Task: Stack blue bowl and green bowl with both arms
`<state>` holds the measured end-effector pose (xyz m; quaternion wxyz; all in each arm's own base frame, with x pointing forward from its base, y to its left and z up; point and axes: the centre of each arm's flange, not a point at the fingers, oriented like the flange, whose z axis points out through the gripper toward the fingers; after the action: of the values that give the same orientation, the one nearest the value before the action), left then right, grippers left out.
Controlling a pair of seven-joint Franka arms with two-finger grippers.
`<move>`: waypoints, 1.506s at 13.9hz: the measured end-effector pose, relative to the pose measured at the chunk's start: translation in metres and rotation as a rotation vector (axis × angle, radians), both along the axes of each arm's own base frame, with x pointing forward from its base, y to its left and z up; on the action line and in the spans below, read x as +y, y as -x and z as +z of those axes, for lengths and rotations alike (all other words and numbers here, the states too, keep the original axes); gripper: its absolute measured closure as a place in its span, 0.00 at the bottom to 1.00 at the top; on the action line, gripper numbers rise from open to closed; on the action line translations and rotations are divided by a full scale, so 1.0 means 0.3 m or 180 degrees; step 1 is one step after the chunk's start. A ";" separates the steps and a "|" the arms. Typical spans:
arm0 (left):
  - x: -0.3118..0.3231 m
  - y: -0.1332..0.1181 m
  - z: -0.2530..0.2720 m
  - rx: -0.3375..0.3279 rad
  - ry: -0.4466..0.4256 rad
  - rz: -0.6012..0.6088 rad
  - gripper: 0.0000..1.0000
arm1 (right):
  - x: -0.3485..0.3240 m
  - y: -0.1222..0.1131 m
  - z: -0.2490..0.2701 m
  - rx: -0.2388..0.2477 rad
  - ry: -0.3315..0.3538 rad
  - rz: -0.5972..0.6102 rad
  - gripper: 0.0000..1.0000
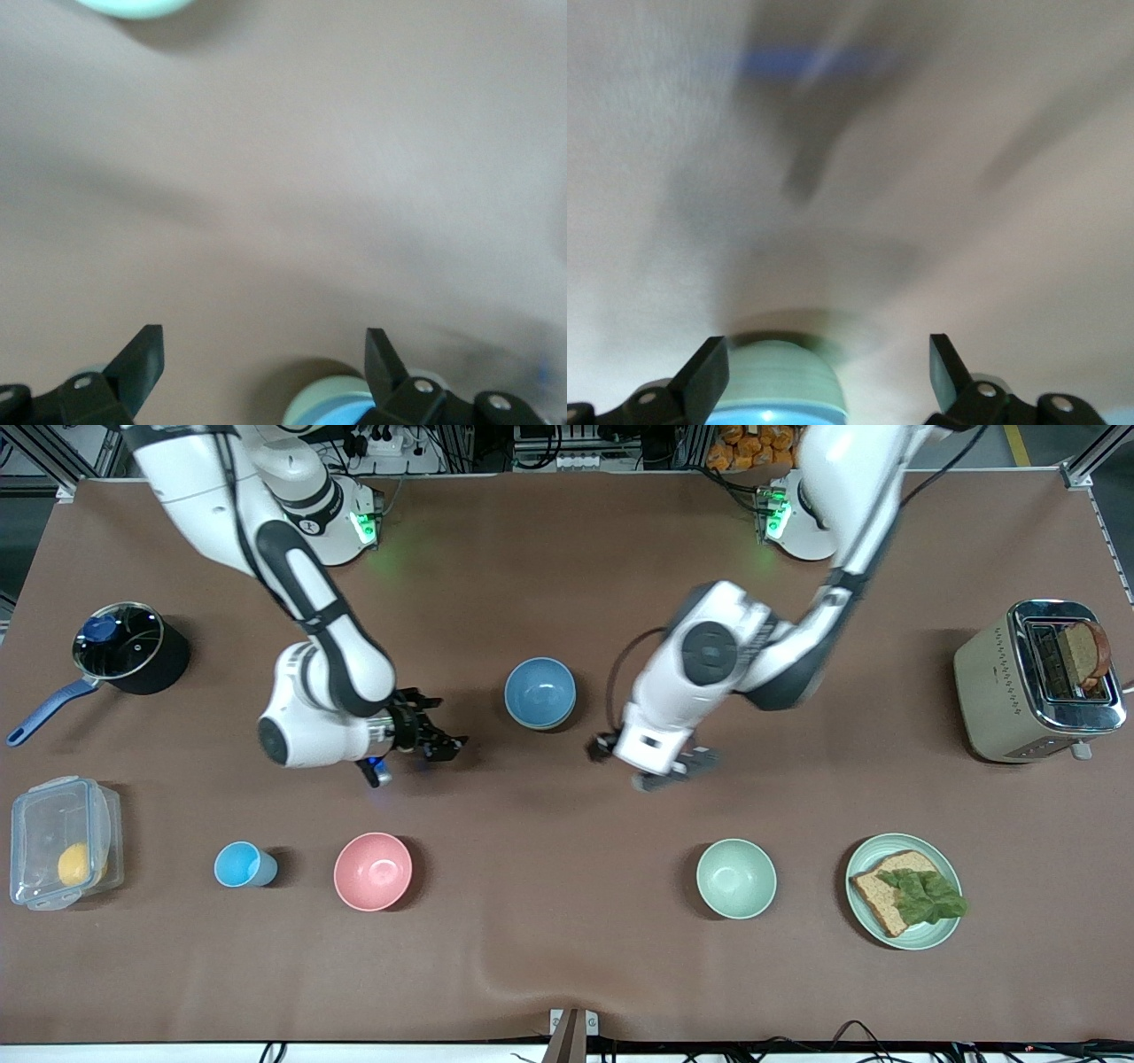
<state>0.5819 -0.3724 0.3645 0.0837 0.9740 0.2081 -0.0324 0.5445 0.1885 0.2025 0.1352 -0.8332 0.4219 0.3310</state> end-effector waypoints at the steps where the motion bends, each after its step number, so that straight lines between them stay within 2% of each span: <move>1: 0.070 -0.030 0.044 0.0023 -0.0039 0.0003 0.00 | -0.068 -0.033 0.037 0.0047 -0.0035 0.0060 0.00; 4: 0.238 -0.100 0.184 0.0008 -0.0120 -0.0026 0.00 | -0.232 -0.102 0.121 0.0079 -0.0076 0.0160 0.00; 7: 0.435 -0.137 0.346 -0.0131 -0.0280 -0.0271 0.00 | -0.324 -0.131 0.157 0.0015 -0.0137 0.0269 0.00; 10: 0.639 -0.163 0.453 -0.0144 -0.0334 -0.0448 0.00 | -0.371 -0.148 0.192 -0.0034 -0.0138 0.0402 0.00; 12: 0.704 -0.166 0.478 -0.0056 -0.0355 -0.0579 0.00 | -0.356 -0.188 0.295 -0.0211 -0.0013 0.0647 0.00; 14: 0.730 -0.156 0.491 0.0043 -0.0374 -0.0659 0.00 | -0.355 -0.237 0.490 -0.0463 0.0138 0.1025 0.00; 15: 0.745 -0.148 0.511 0.0061 -0.0383 -0.0650 0.00 | -0.370 -0.254 0.589 -0.0623 0.0145 0.1242 0.00; 17: 0.765 -0.106 0.557 0.0185 -0.0431 -0.0648 0.00 | -0.432 -0.270 0.739 -0.0903 0.0122 0.1624 0.00; 19: 0.763 -0.049 0.601 0.0334 -0.0487 -0.0682 0.00 | -0.501 -0.282 0.879 -0.1208 0.0116 0.1784 0.00; 21: 0.756 0.014 0.634 0.0389 -0.0524 -0.0704 0.00 | -0.533 -0.268 1.036 -0.1464 0.0166 0.1859 0.00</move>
<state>0.5778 -0.1456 0.5547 -0.0133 0.9907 0.1062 -0.0834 0.6249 0.0285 0.5134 0.1050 -0.9742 0.1332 0.1489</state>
